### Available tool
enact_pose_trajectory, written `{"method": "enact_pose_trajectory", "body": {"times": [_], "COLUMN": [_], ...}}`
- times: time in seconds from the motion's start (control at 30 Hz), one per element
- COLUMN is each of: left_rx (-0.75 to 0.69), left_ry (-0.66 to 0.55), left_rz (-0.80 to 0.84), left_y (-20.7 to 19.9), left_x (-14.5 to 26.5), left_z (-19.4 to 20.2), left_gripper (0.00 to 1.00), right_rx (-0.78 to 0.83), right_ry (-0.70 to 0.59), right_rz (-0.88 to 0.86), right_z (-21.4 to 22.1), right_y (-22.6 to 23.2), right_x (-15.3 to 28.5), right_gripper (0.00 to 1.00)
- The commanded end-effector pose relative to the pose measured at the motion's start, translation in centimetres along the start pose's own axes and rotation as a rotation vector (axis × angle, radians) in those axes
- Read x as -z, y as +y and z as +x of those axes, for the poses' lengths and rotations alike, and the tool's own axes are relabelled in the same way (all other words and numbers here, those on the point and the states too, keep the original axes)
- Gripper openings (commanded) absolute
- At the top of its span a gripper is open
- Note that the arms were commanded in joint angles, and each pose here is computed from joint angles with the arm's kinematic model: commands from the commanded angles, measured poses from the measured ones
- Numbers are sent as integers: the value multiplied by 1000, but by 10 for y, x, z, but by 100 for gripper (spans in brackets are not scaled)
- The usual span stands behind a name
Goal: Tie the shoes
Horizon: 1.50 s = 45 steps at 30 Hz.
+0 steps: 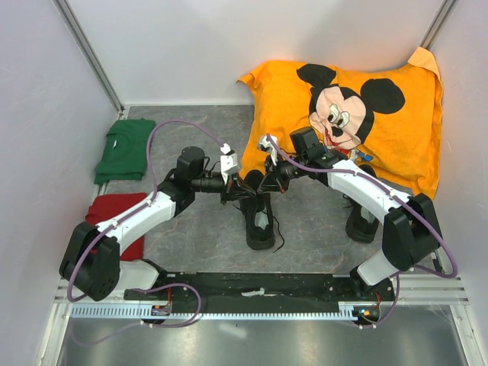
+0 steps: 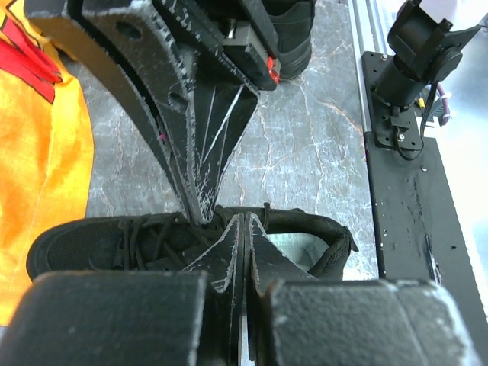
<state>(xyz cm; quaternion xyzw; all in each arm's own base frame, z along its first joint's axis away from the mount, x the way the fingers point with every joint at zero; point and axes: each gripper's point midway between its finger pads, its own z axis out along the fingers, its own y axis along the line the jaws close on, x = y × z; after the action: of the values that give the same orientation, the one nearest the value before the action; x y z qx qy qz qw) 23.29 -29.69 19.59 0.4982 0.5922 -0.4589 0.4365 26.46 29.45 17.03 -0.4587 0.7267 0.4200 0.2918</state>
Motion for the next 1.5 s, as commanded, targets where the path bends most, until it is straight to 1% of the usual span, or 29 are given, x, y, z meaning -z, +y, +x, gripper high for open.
{"method": "enact_pose_trajectory", "body": {"times": [0.0,0.07,0.1,0.27,0.4,0.63,0.7,0.77,0.9,1.0,1.1,1.23,1.4,1.47], "left_rx": [15,24,28,66,86,143,161,167,185,189,232,231,233,242], "left_ry": [-9,2,6,15,8,22,26,23,26,30,36,21,-15,-20], "left_rz": [-48,-57,-50,-24,-6,-34,-31,-41,-59,-57,-80,-89,-94,-104], "left_y": [4,6,5,1,-2,4,6,8,13,13,17,19,21,23], "left_x": [7,7,7,2,-3,-9,-11,-12,-13,-14,-15,-15,-17,-17], "left_z": [-10,-4,-1,9,11,21,24,23,24,26,28,23,8,6], "left_gripper": [2,12,21,34,41,42,33,31,37,39,41,40,34,33], "right_rx": [47,40,42,32,32,27,28,24,25,27,31,31,38,37], "right_ry": [-36,-42,-43,-45,-49,-55,-57,-55,-59,-60,-67,-66,-63,-60], "right_rz": [4,5,4,3,3,1,-1,1,-1,-2,-14,-19,-32,-35], "right_z": [-9,-10,-10,-11,-12,-14,-14,-13,-15,-15,-17,-17,-16,-15], "right_y": [-1,-1,-1,-1,-1,-1,-1,-1,-2,-2,1,1,4,6], "right_x": [1,2,1,0,0,0,0,-1,-1,-1,0,-1,-4,-4], "right_gripper": [0,0,0,0,0,0,0,0,0,0,0,0,0,0]}}
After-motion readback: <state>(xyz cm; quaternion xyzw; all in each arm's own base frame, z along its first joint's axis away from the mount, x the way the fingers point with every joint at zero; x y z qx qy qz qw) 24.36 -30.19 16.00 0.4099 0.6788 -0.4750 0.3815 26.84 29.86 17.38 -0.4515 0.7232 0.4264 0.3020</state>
